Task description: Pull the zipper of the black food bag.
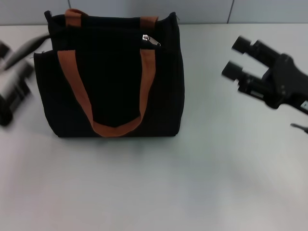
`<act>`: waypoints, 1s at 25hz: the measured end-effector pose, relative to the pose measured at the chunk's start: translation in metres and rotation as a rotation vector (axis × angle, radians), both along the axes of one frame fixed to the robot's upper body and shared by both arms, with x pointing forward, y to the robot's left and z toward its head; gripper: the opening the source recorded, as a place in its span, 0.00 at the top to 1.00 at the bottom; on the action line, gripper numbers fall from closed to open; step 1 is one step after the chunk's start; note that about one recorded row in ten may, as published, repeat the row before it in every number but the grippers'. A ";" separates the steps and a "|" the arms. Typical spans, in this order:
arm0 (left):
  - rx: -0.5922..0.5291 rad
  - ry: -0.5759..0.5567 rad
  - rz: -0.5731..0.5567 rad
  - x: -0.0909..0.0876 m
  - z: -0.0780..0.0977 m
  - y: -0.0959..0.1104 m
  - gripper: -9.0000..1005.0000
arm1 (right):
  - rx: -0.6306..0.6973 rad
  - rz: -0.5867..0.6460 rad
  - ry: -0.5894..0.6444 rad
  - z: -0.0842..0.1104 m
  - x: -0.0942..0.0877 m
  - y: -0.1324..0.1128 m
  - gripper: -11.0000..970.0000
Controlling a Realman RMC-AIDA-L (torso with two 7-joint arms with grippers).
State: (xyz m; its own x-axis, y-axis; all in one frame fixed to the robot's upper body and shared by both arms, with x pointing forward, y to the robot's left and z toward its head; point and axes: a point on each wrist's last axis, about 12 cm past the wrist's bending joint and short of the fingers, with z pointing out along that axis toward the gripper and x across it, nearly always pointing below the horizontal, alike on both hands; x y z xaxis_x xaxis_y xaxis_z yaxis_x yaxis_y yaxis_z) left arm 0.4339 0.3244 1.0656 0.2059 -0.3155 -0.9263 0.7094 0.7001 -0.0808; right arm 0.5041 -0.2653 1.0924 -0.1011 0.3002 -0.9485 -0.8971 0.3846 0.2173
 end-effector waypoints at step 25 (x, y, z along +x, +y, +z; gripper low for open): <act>0.405 0.217 -0.537 -0.006 -0.030 -0.036 0.17 | -0.404 0.399 -0.061 -0.047 -0.032 0.045 0.17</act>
State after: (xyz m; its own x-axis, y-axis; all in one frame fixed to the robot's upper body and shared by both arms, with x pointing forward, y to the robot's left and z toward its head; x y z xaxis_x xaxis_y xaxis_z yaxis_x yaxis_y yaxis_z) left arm 0.4275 0.2885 1.0360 -0.0848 0.0563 -0.9948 0.9626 0.2626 -0.0672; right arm 0.4716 -0.2206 1.0458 -0.0734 -0.1383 -0.9877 -0.9963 0.0548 0.0663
